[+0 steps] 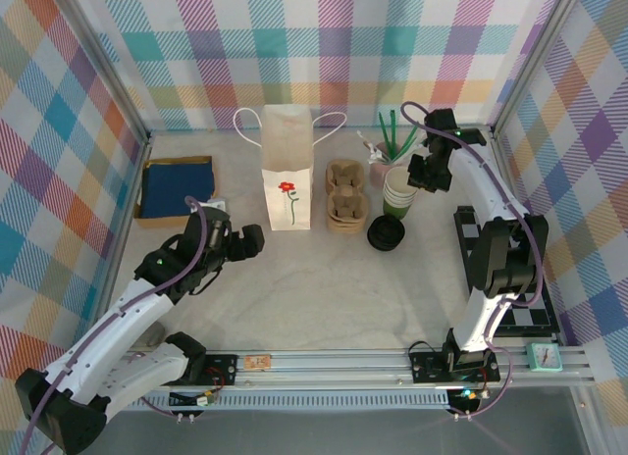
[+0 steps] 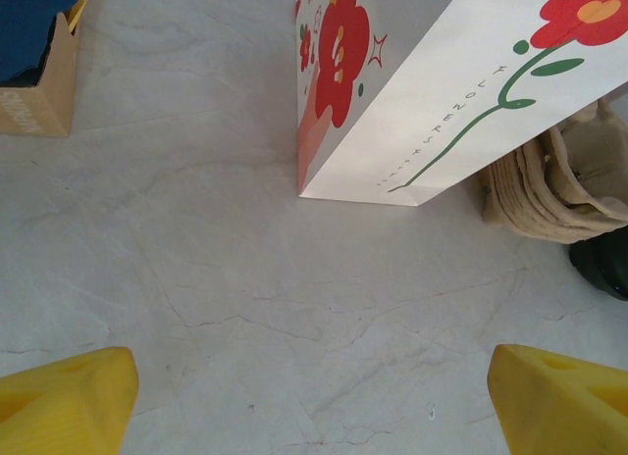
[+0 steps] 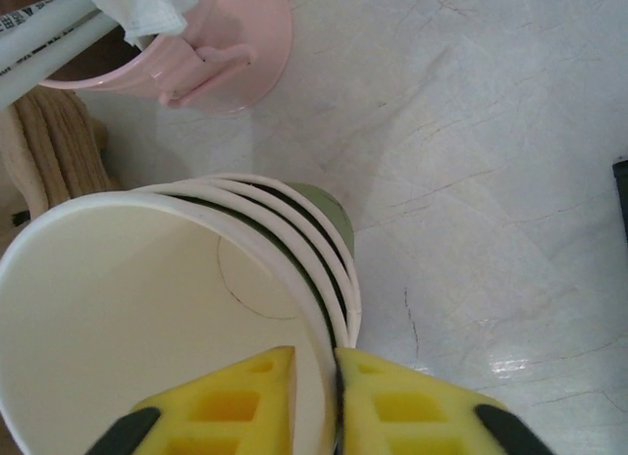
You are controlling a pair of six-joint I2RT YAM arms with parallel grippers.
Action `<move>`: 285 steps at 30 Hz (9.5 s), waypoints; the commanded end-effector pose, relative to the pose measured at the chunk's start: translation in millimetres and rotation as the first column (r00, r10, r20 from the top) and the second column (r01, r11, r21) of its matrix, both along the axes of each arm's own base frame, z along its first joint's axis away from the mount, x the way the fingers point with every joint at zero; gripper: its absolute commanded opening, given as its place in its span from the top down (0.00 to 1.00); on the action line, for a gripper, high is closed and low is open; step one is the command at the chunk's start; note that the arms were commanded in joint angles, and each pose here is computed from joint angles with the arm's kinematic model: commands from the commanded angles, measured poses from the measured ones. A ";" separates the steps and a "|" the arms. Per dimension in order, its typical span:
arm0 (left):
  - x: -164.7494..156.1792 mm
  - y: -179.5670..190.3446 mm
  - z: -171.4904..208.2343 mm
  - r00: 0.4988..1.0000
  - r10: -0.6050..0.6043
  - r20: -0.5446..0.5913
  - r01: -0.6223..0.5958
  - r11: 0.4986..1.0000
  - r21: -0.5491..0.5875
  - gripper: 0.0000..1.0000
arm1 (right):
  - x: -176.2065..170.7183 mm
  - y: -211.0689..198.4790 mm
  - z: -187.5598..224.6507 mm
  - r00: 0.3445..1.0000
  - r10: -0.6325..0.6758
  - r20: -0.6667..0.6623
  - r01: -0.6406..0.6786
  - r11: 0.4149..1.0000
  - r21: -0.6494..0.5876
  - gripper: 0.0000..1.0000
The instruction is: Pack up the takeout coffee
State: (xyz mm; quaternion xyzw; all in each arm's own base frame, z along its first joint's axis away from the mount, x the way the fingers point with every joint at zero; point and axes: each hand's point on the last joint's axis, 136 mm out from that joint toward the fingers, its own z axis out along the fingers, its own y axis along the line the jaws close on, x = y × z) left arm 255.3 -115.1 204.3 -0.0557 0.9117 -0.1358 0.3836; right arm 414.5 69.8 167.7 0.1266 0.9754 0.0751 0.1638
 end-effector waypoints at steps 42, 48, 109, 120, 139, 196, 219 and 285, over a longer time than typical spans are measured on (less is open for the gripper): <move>-13.5 -17.4 -2.6 0.998 -0.062 -0.009 0.061 0.991 -0.118 0.10 | -205.4 124.7 64.3 0.844 0.536 -0.003 -0.536 0.843 -0.038 0.99; -11.2 -21.0 -12.7 0.998 -0.060 -0.029 0.056 0.990 -0.128 0.10 | -215.3 155.0 -4.4 0.820 0.572 -0.027 -0.572 0.819 -0.037 1.00; -15.9 -49.5 -1.0 0.981 -0.192 0.010 0.191 0.968 -0.165 0.10 | -90.3 18.5 -85.0 0.996 -0.042 -0.073 0.054 0.985 0.161 0.66; -17.6 -51.3 -4.2 0.980 -0.200 0.001 0.198 0.969 -0.150 0.12 | -82.0 19.7 -78.9 0.997 -0.037 -0.063 0.047 0.986 0.160 0.64; -16.0 -53.0 -7.5 0.980 -0.200 -0.007 0.197 0.970 -0.145 0.12 | -70.3 31.3 -86.1 0.998 -0.005 -0.070 0.019 0.978 0.209 0.59; -14.7 -51.3 -4.8 0.981 -0.196 0.003 0.195 0.972 -0.133 0.14 | -82.3 38.7 -75.8 1.000 -0.007 -0.031 0.014 0.970 0.241 0.86; -39.1 -207.0 99.0 0.832 -0.530 0.166 0.554 0.769 -0.320 0.17 | -161.1 70.5 98.0 0.912 0.229 0.340 -0.206 0.973 -0.103 0.85; -24.0 -178.6 110.4 0.831 -0.497 0.250 0.534 0.839 -0.108 1.00 | -198.3 89.5 167.8 0.795 0.289 0.533 -0.302 0.951 -0.065 0.41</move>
